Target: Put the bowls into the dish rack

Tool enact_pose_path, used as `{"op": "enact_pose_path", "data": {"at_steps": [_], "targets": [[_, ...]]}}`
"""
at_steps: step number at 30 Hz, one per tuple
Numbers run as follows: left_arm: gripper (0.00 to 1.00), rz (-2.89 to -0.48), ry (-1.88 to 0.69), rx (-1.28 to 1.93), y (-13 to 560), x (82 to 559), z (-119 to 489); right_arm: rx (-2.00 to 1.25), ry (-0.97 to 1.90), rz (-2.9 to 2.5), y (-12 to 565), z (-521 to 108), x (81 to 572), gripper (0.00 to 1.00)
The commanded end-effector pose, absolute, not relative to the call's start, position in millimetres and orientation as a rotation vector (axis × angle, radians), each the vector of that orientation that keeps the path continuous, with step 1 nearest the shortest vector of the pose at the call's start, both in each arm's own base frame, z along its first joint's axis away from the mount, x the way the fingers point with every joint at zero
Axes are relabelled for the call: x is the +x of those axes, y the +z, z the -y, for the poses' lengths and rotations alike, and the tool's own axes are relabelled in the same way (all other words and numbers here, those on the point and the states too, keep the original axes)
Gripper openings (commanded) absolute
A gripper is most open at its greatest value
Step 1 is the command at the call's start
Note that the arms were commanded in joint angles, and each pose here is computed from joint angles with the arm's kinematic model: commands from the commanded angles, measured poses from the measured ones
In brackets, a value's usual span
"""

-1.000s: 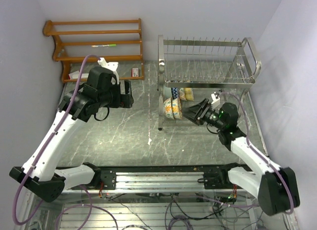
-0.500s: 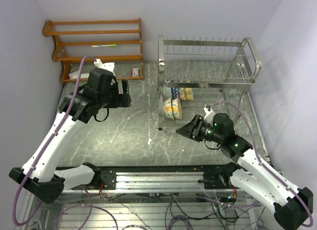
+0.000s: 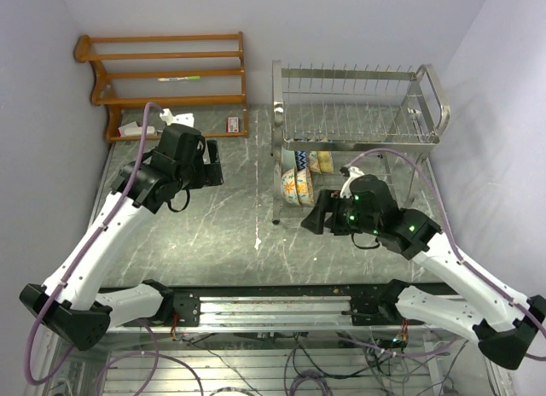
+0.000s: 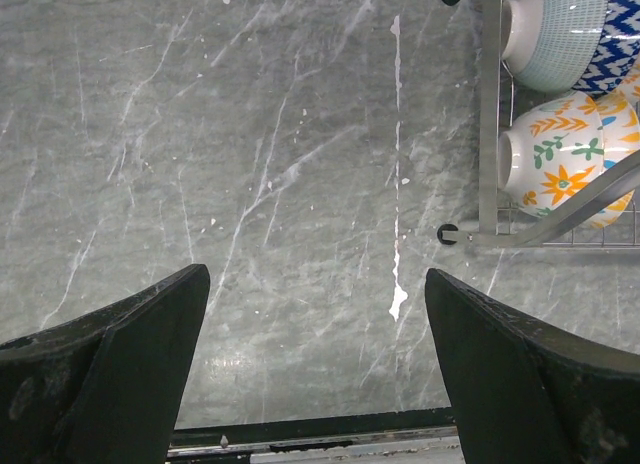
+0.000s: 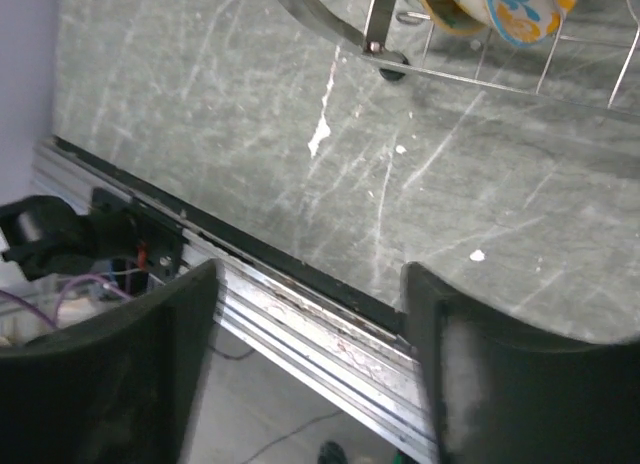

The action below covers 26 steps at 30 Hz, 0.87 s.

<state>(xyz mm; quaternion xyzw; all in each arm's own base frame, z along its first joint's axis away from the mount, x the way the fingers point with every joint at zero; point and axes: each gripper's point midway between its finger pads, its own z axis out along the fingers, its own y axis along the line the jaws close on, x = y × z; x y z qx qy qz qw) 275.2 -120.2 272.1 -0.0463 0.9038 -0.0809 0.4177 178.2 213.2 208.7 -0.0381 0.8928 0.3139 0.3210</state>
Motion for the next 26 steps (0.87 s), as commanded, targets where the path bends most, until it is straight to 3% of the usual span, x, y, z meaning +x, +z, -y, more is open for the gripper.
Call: {"op": "enact_pose_path", "data": {"at_steps": [1,2,3,14,26], "targets": [[1.0,-2.216,-0.231,-0.163,275.8,282.7,121.8,-0.191,0.675,-2.395,202.4,-209.3,170.2,0.92],[1.0,-2.21,-0.235,-0.168,275.8,283.4,122.0,-0.212,0.663,-2.394,202.7,-213.1,168.3,0.99],[1.0,-2.205,-0.238,-0.172,275.1,284.0,122.3,-0.233,0.646,-2.391,203.5,-216.5,166.8,1.0],[0.99,-2.18,-0.213,-0.203,282.8,297.6,122.9,-0.448,0.653,-2.332,206.7,-252.8,142.6,1.0],[0.99,-2.176,-0.221,-0.233,280.3,302.4,125.3,-0.489,0.554,-2.331,199.6,-250.5,147.3,1.0]]}}
